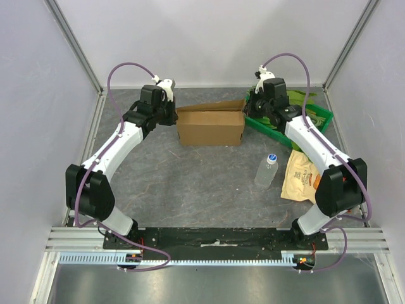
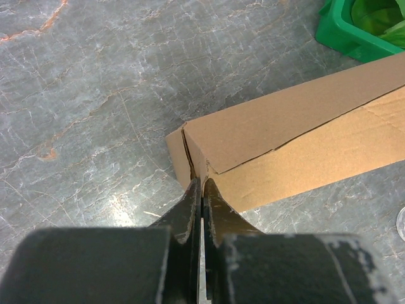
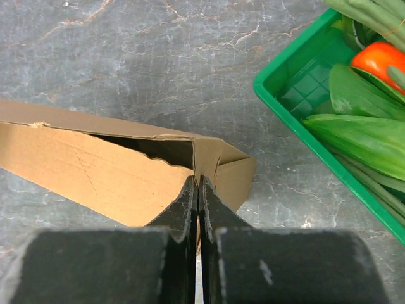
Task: Fold the paper box
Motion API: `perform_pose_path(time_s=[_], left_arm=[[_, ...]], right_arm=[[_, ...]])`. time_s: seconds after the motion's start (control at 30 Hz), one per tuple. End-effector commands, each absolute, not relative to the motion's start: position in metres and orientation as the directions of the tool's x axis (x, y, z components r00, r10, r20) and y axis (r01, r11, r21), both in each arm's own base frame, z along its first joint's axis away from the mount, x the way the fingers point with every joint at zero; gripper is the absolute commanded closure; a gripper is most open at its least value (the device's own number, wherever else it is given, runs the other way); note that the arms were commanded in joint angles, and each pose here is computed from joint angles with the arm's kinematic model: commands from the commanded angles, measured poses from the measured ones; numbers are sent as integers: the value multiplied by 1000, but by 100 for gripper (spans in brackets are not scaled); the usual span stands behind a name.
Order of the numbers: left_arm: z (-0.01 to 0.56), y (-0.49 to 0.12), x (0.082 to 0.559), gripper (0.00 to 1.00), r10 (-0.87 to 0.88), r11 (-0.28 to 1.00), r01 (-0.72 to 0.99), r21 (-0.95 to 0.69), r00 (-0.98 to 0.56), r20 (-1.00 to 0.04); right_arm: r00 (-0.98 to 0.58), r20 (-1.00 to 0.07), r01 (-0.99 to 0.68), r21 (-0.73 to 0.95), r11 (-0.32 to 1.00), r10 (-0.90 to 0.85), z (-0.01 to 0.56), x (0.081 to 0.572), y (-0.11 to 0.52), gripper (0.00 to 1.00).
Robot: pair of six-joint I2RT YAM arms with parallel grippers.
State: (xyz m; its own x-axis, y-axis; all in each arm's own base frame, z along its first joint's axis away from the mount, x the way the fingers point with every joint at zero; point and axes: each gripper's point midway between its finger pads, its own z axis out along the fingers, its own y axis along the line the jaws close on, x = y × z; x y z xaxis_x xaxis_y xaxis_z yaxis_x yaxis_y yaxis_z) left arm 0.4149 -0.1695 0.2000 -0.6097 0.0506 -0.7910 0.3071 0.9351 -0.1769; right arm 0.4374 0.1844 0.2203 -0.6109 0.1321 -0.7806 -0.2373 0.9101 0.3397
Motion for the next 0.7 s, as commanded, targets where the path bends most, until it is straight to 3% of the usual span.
perform_pose_path(time_s=[0.0, 0.23, 0.37, 0.47, 0.67], left_arm=[[169, -173, 398, 98, 101, 930, 320, -183, -698, -709], [164, -172, 398, 98, 103, 931, 317, -181, -704, -702], [162, -171, 397, 98, 107, 932, 317, -177, -705, -701], [162, -170, 397, 98, 113, 933, 318, -170, -704, -701], [163, -169, 397, 98, 116, 934, 318, -162, -701, -704]], right_arm=[[-640, -768, -317, 260, 912, -3, 196, 409, 200, 100], [-613, -790, -338, 272, 901, 9, 203, 409, 206, 100], [-621, -774, -316, 388, 866, 120, 222, 415, 215, 100], [-659, -710, -263, 526, 809, 248, 232, 420, 219, 100], [-679, -630, -185, 643, 743, 377, 240, 428, 207, 100]])
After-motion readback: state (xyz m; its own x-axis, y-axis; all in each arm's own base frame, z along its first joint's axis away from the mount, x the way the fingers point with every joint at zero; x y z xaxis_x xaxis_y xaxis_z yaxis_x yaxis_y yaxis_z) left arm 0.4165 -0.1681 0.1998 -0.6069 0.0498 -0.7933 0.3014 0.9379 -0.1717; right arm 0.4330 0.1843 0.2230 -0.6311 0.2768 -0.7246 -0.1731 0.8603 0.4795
